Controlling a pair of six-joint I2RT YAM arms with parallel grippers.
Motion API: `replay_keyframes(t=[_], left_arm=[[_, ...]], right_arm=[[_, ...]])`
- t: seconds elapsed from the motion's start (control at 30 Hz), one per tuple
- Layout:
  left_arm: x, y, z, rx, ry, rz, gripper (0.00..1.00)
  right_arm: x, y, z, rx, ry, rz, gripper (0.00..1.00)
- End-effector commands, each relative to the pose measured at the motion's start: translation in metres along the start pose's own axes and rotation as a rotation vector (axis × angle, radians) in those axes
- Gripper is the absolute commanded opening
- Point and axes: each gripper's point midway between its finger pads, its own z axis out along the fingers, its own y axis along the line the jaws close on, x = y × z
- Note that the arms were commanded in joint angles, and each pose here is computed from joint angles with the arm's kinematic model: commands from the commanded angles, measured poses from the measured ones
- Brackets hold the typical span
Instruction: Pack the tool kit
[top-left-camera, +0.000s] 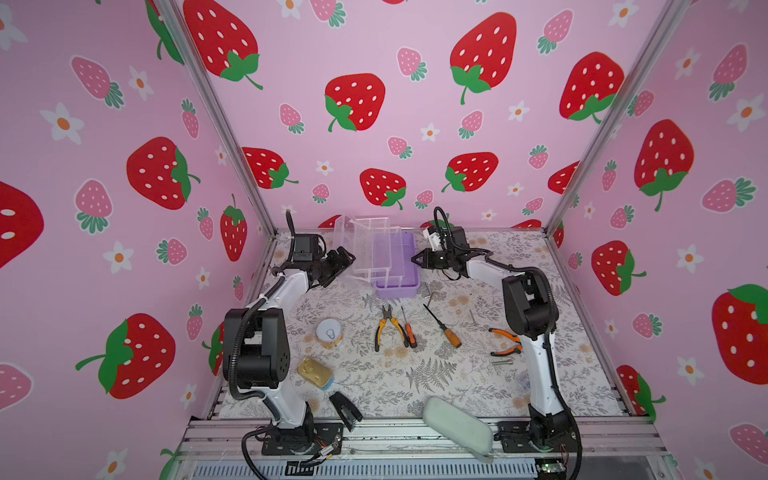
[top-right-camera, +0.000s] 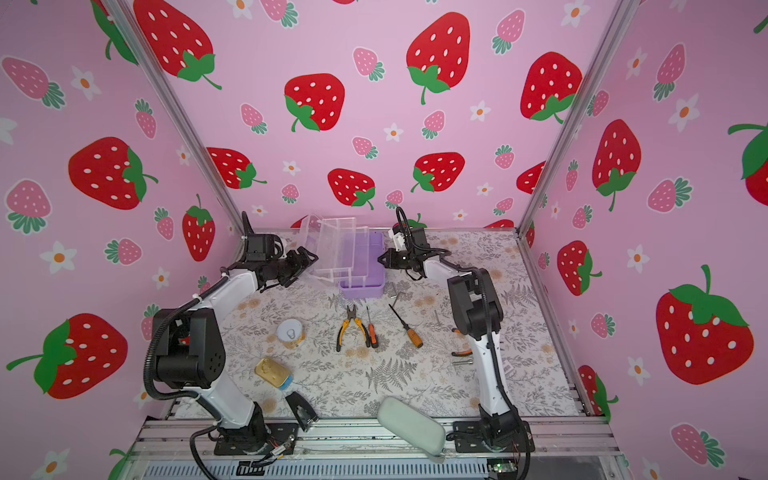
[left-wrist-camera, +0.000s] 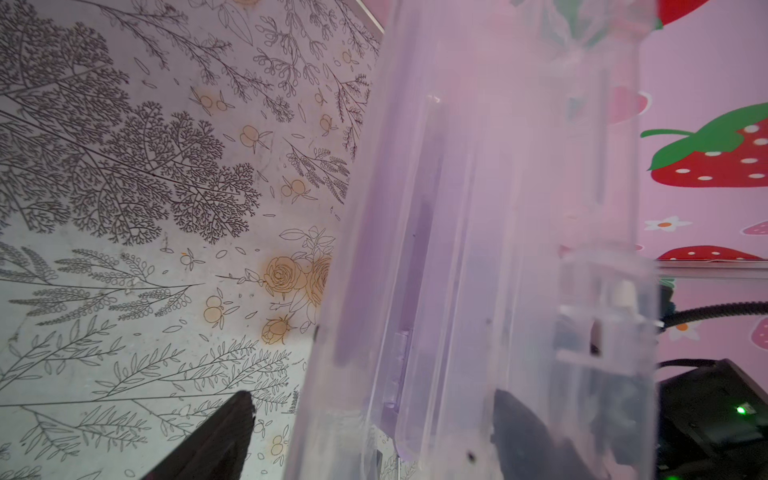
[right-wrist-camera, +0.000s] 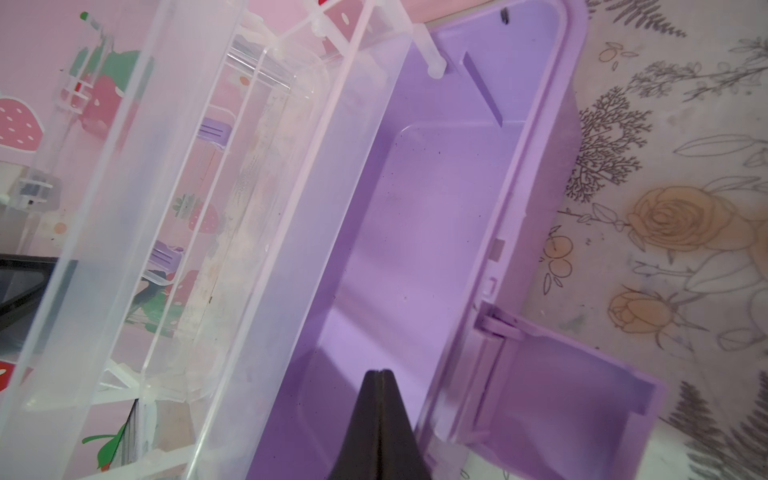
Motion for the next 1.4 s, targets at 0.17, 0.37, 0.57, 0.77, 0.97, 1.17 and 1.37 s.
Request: replay_keyframes(t=[0.17, 0.37, 0.57, 0.77, 0.97, 1.17, 1.37], left_arm=[[0.016, 0.058, -0.002, -0.133, 0.02, -0.156, 0.97], [0.015, 0.061, -0.007, -0.131, 0.002, -0.169, 0.97], [0.012, 0.06, -0.021, -0.149, -0.03, -0.169, 0.97], [0.003, 0.056, -0.056, -0.2, -0.115, -0.146, 0.98], [-0.005, 0.039, -0.083, -0.19, -0.172, -0.09, 0.99], [0.002, 0.035, -0.086, -0.157, -0.17, -0.091, 0.99], [0.006, 0.029, -0.098, -0.134, -0.179, -0.081, 0.99]], right_arm=[[0.011, -0.025, -0.001, 0.07, 0.04, 0.035, 0.05], [0.012, -0.025, 0.0, 0.067, 0.045, 0.038, 0.05], [0.011, -0.024, -0.001, 0.073, 0.046, 0.034, 0.05], [0.016, -0.028, -0.001, 0.084, 0.058, 0.042, 0.05], [0.015, -0.027, -0.003, 0.099, 0.059, 0.033, 0.05], [0.009, -0.009, -0.007, 0.093, 0.049, -0.001, 0.05], [0.001, 0.015, -0.018, 0.079, 0.034, -0.034, 0.07]])
